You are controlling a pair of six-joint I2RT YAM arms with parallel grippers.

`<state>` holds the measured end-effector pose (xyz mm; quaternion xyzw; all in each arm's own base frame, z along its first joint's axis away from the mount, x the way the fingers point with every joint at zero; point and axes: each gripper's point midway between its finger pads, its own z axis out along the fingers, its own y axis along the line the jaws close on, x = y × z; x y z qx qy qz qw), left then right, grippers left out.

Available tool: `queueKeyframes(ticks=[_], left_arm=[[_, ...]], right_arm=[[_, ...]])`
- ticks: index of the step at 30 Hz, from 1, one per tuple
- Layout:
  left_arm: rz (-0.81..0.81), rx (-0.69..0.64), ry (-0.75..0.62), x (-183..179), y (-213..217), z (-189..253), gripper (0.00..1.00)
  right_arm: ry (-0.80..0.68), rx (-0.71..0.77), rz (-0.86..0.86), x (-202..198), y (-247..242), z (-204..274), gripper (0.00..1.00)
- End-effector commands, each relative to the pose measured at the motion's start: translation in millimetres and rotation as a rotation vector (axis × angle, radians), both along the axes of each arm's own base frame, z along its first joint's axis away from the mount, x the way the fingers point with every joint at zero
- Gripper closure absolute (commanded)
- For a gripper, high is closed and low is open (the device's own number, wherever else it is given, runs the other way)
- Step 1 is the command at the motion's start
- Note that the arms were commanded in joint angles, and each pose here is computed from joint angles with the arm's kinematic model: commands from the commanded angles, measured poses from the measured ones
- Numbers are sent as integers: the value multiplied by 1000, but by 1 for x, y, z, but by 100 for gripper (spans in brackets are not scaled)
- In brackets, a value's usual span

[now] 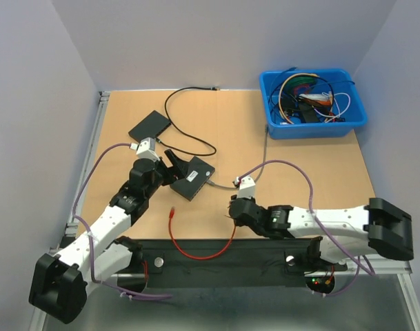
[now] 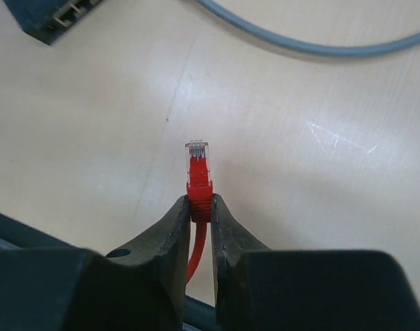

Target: Insert the plug into the switch port

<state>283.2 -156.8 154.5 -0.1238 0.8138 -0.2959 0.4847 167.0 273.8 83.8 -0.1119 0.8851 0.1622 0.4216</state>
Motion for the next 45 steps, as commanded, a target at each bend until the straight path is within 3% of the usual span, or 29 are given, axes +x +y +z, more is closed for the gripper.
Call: queueKeyframes(ticks=[1, 18, 34, 45], left_arm=[[-37, -18, -102, 17, 0, 9, 1], [-47, -50, -71, 58, 17, -48, 2], [-164, -113, -94, 63, -6, -74, 9], [-165, -66, -81, 61, -13, -80, 12]], right_arm=[[2, 5, -15, 9, 20, -2, 100], [-21, -51, 237, 40, 102, -25, 100], [1, -56, 287, 76, 121, -33, 100], [40, -119, 303, 78, 127, -47, 99]])
